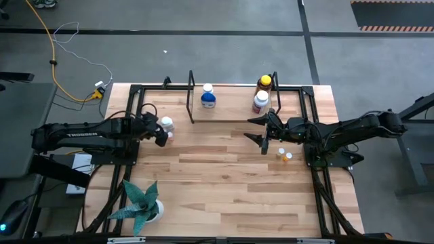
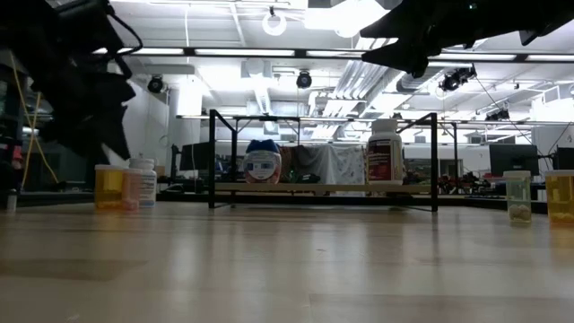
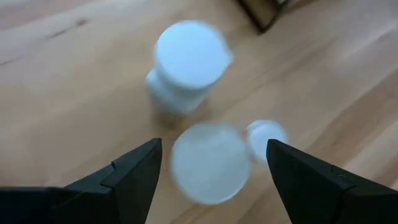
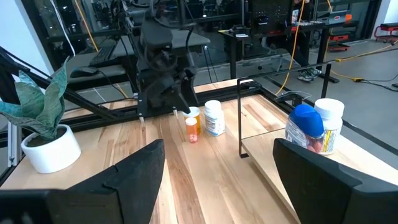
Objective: Pick and place medicine bottles onto shelf by color
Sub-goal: Put the large orange pill bottle on the shelf
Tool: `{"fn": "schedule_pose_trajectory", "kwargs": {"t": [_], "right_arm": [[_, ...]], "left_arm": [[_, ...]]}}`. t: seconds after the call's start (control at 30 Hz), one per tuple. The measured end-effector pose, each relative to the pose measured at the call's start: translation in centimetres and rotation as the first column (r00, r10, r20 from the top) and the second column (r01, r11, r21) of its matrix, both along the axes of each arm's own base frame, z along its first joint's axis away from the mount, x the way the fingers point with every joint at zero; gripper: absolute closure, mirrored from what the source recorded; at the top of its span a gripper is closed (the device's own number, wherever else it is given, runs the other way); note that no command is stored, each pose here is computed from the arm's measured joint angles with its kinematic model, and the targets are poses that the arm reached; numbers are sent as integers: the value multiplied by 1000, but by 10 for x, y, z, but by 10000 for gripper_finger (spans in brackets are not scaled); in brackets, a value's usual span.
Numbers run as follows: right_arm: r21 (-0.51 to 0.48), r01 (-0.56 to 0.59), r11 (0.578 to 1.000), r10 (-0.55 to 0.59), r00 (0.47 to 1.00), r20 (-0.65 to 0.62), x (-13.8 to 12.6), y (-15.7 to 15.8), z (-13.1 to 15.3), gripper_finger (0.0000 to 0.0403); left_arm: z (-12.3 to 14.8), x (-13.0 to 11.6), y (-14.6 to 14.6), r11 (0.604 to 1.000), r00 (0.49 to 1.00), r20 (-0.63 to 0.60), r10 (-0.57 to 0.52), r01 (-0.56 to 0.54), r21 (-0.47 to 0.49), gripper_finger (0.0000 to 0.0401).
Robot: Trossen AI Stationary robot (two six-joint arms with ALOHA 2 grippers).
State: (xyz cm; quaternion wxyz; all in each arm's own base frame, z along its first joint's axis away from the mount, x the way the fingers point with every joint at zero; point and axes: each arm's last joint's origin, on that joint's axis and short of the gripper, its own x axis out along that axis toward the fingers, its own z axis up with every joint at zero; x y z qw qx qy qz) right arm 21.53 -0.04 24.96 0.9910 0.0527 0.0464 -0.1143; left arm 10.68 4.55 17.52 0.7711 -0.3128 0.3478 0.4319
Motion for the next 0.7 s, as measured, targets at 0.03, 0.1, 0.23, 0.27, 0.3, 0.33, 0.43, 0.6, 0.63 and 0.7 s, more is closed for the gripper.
{"fn": "schedule_pose_trajectory", "kwargs": {"t": [0.03, 0.1, 0.23, 0.27, 0.3, 0.33, 0.43, 0.6, 0.63, 0.7], "right_arm": [[0, 0, 1000, 0, 1000, 0, 0, 0, 0, 112], [0, 0, 1000, 0, 1000, 0, 0, 0, 0, 112], [0, 0, 1000, 0, 1000, 0, 0, 0, 0, 112], [0, 0, 1000, 0, 1000, 0, 0, 0, 0, 112], [0, 0, 1000, 0, 1000, 0, 0, 0, 0, 112], [0, 0, 1000, 0, 1000, 0, 0, 0, 0, 112], [0, 0, 1000, 0, 1000, 0, 0, 0, 0, 112], [0, 0, 1000, 0, 1000, 0, 0, 0, 0, 112], [0, 0, 1000, 0, 1000, 0, 0, 0, 0, 112], [0, 0, 1000, 0, 1000, 0, 0, 0, 0, 112]], "left_arm": [[-1, -1, 0, 1000, 1000, -15, 11, -11, -3, 121], [-1, -3, 0, 999, 999, -30, 32, -31, 13, 121], [0, -2, 1, 999, 999, -17, 38, -37, 26, 121], [0, -1, 1, 999, 999, -13, 36, -36, 24, 121], [0, -1, 1, 999, 999, -14, 36, -36, 24, 121], [0, -1, 1, 999, 999, -14, 35, -35, 23, 121], [0, -1, 1, 999, 999, -14, 35, -35, 22, 121], [-1, -1, 1, 999, 999, -17, 35, -35, 22, 121], [-1, -1, 1, 999, 999, -21, 36, -36, 22, 121], [-2, 0, 1, 999, 999, -32, 36, -36, 19, 121]]}}
